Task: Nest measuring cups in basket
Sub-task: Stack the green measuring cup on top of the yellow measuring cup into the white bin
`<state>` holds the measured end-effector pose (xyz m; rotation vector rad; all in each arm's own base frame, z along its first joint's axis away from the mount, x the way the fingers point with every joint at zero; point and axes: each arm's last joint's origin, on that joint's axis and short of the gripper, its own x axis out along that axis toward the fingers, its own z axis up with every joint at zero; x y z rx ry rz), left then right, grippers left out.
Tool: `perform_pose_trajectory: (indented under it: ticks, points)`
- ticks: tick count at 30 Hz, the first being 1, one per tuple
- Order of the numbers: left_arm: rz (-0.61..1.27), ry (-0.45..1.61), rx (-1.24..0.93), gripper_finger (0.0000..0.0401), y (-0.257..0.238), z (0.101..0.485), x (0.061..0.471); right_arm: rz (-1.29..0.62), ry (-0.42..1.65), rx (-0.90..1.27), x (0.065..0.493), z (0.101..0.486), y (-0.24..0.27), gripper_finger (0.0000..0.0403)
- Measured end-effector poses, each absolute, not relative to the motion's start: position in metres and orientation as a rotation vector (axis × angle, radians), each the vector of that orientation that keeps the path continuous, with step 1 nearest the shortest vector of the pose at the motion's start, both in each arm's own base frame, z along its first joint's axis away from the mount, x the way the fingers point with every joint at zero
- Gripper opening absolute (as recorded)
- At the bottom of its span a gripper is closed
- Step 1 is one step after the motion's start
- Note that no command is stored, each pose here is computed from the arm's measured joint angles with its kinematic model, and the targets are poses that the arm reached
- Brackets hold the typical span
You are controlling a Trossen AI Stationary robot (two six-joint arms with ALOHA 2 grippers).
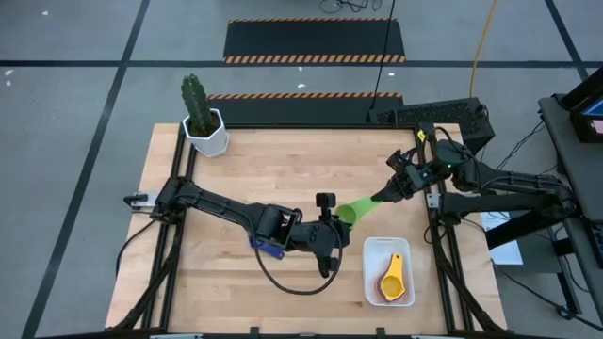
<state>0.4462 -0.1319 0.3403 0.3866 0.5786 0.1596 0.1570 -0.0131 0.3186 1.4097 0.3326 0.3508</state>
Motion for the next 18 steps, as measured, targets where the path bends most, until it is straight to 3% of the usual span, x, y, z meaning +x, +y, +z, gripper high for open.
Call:
perform_pose_trajectory:
  ticks: [3,12,18]
  points:
    - [0.164,0.575,0.357,0.0044,-0.132,0.340,0.446,0.362,0.361,1.413,0.157,0.317,-0.013,0.0006]
    - [0.193,0.519,0.130,0.0189,-0.147,0.346,0.441,0.457,0.461,1.402,0.153,0.316,-0.016,0.0001]
    - [0.199,0.488,-0.089,0.0223,-0.166,0.353,0.430,0.583,0.567,1.382,0.149,0.316,-0.018,0.0001]
